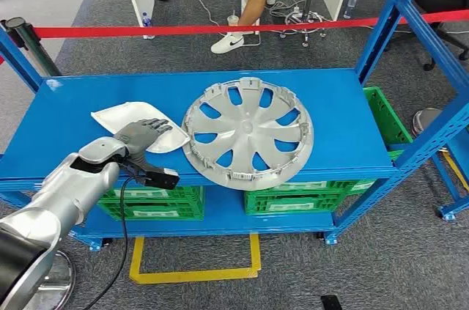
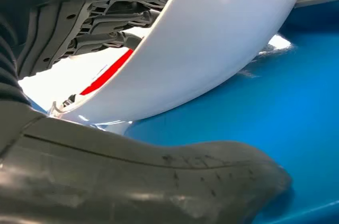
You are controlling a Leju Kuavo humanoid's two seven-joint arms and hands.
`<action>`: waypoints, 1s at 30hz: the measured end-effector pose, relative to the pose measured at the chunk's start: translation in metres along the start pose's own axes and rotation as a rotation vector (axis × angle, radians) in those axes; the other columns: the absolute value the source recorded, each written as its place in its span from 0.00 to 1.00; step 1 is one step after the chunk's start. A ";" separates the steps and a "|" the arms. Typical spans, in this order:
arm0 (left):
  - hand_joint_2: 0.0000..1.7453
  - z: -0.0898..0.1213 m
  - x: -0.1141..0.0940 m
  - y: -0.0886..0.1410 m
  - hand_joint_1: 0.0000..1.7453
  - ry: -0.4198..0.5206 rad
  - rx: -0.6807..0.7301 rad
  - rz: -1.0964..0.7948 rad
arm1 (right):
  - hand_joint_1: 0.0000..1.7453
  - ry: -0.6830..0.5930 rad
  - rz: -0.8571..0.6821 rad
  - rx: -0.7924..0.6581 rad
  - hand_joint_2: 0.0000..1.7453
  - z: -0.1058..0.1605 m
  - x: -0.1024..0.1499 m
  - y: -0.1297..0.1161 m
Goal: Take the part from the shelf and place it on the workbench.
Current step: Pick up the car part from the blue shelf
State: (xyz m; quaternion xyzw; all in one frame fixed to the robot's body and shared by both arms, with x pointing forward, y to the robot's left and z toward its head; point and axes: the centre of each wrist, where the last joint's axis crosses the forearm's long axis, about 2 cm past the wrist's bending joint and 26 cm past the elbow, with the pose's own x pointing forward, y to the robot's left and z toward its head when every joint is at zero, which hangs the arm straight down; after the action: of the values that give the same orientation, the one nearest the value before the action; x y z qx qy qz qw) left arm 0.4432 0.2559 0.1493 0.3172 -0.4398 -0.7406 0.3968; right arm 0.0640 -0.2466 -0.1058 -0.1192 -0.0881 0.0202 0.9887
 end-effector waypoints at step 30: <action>1.00 0.003 -0.004 -0.010 1.00 0.176 0.066 -0.050 | 0.00 0.002 0.004 -0.004 0.00 0.000 0.000 0.000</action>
State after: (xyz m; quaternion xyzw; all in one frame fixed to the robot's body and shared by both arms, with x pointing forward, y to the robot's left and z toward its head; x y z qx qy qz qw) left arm 0.4390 0.2636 0.1417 0.4048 -0.4193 -0.7046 0.4047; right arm 0.0641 -0.2467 -0.1057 -0.1215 -0.0870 0.0217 0.9885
